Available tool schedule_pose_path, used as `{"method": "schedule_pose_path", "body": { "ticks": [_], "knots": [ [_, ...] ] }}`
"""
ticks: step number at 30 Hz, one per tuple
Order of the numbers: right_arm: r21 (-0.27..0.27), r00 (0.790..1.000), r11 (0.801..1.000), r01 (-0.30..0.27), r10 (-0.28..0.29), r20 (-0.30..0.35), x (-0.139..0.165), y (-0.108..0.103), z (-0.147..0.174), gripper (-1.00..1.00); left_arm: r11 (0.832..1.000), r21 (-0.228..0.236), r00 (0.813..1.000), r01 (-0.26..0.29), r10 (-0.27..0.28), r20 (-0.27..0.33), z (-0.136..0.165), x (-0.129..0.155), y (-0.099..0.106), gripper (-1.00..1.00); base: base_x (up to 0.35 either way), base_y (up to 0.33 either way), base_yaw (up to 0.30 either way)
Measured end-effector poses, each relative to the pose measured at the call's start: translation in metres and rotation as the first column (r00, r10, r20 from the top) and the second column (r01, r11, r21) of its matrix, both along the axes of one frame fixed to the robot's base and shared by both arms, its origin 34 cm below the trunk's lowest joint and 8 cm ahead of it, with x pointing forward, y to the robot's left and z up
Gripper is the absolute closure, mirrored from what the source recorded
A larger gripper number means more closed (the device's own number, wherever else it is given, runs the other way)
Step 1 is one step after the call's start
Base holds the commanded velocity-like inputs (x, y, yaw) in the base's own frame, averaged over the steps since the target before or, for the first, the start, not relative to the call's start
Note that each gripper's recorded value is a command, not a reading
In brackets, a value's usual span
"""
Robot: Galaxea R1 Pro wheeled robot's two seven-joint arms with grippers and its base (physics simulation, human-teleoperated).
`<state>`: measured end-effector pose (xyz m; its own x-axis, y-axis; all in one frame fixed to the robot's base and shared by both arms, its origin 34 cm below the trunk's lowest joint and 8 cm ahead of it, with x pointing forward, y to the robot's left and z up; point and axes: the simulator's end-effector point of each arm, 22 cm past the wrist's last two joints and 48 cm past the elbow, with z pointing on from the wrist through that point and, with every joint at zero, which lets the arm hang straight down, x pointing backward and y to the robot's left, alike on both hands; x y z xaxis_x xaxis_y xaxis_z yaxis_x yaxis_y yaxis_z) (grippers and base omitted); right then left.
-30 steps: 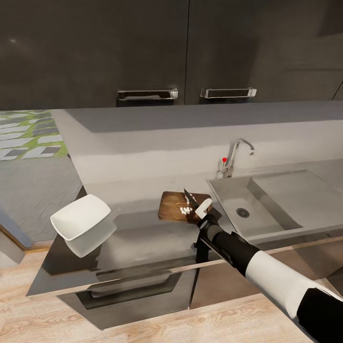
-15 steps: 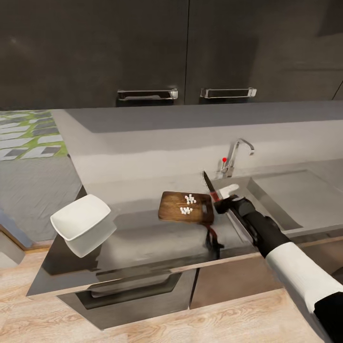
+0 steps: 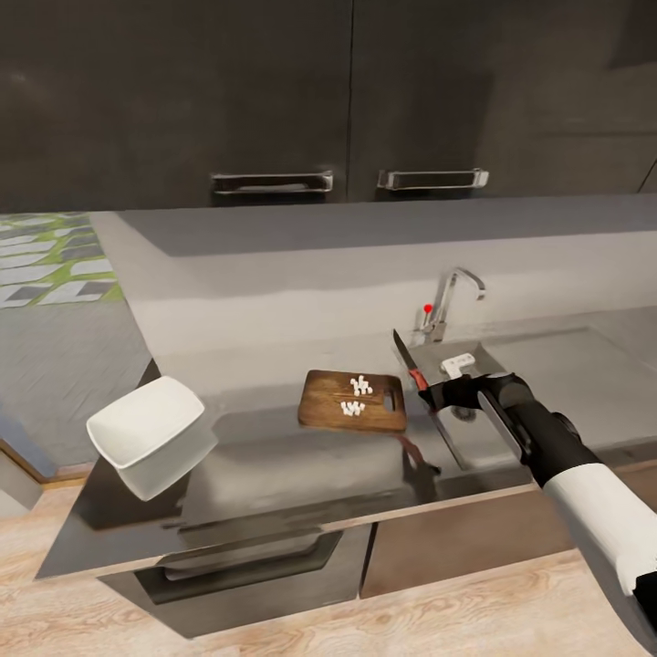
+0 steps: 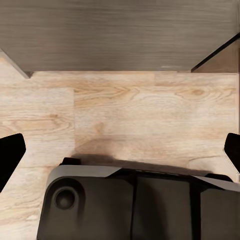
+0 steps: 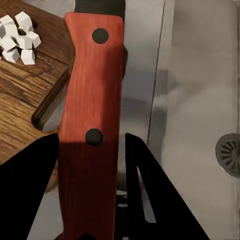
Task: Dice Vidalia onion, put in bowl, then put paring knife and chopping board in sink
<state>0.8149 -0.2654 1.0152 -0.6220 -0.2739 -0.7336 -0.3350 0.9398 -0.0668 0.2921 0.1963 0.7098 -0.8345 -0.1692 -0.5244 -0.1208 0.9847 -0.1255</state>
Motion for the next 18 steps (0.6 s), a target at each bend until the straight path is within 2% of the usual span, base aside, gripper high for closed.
{"method": "schedule_pose_path", "body": {
  "ticks": [5, 13, 18],
  "knots": [
    [-0.001, 1.0, 1.0, 0.002, -0.002, -0.002, 0.0, 0.0, -0.001, 1.0, 1.0, 0.0, 1.0, -0.001, 0.001, -0.001, 0.0, 0.0, 0.0, -1.0, 0.12, -0.107, 0.178],
    [-0.002, 1.0, 1.0, 0.012, -0.012, -0.023, -0.002, -0.005, -0.01, 1.0, 1.0, 0.001, 1.0, -0.001, 0.001, -0.001, 0.0, 0.0, 0.0, -1.0, 0.008, -0.151, 0.264],
    [-0.008, 0.998, 1.0, 0.03, -0.03, -0.049, -0.006, -0.015, -0.021, 1.0, 1.0, 0.001, 1.0, 0.0, 0.0, 0.0, 0.0, 0.001, 0.0, -1.0, 0.0, -0.185, 0.037]
  ]
}}
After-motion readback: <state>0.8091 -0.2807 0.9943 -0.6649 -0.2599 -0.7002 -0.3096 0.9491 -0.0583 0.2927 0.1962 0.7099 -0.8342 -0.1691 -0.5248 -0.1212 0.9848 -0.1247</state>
